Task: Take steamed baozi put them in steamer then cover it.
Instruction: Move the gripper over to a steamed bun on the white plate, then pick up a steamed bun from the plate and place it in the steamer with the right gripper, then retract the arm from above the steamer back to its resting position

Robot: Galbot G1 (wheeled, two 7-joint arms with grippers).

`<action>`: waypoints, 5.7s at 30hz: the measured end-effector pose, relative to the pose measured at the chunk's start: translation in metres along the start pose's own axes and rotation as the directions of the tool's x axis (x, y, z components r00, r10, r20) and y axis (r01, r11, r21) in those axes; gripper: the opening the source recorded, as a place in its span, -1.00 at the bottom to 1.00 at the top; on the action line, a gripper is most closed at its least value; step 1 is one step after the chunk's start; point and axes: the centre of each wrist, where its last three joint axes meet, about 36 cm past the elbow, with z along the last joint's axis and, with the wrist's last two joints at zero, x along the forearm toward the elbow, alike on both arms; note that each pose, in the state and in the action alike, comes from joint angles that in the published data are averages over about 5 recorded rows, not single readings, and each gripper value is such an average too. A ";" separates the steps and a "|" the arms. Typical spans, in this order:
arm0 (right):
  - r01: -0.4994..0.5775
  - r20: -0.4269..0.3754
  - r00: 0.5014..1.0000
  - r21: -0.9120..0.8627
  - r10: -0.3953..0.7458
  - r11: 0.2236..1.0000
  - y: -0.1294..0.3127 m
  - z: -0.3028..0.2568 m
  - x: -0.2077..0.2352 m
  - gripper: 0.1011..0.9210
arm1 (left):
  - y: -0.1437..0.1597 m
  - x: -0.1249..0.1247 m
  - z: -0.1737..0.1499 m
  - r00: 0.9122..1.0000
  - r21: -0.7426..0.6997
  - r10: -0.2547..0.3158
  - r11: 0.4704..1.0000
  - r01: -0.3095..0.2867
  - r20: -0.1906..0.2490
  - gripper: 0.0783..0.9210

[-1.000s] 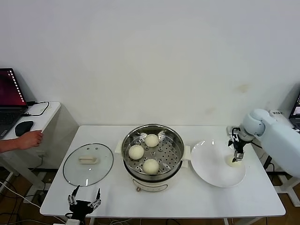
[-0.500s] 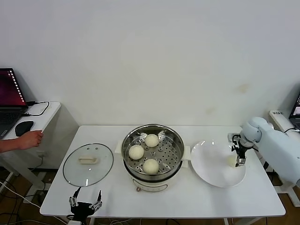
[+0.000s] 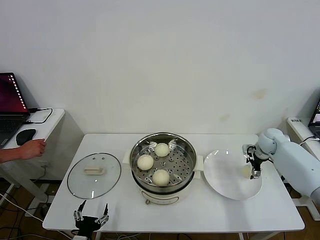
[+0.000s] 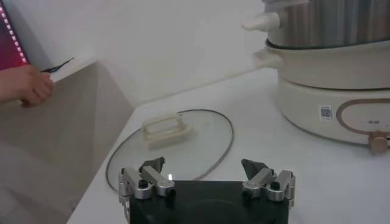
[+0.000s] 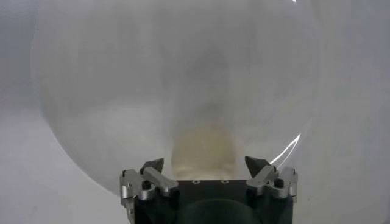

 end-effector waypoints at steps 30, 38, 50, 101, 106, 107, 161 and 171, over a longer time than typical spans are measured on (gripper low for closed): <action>-0.020 0.086 0.996 -0.039 0.024 0.999 -0.015 0.000 0.057 0.18 | 0.001 -0.002 -0.002 1.000 -0.018 -0.003 1.000 0.003 0.007 0.77; -0.057 0.181 0.982 0.008 0.055 0.998 -0.035 -0.047 0.134 0.18 | 0.006 -0.002 -0.010 1.000 -0.037 -0.016 0.999 0.016 0.019 0.77; -0.067 0.289 0.956 0.074 0.043 0.995 -0.051 -0.136 0.237 0.18 | 0.015 -0.003 -0.029 0.996 -0.037 -0.040 0.998 0.042 0.076 0.77; 0.134 0.212 0.962 0.183 -0.172 0.974 -0.008 -0.322 0.166 0.18 | 0.018 -0.016 -0.036 0.994 0.003 -0.041 0.999 0.041 0.104 0.77; 0.127 0.214 0.963 0.175 -0.163 0.976 -0.005 -0.319 0.162 0.32 | 0.018 -0.015 -0.035 0.994 0.003 -0.040 0.999 0.039 0.103 0.77; 0.123 0.216 0.963 0.172 -0.160 0.977 -0.004 -0.318 0.162 0.40 | 0.017 -0.015 -0.036 0.994 0.004 -0.039 0.999 0.039 0.103 0.77; 0.021 0.347 0.082 -0.938 0.934 0.346 0.156 -0.033 0.075 0.76 | 0.010 -0.011 -0.031 0.984 0.052 -0.056 0.998 0.047 0.169 0.77; 0.158 0.166 0.111 -0.976 0.980 0.147 0.237 -0.031 0.008 0.76 | 0.018 -0.021 -0.031 0.978 0.020 -0.077 0.997 0.074 0.193 0.77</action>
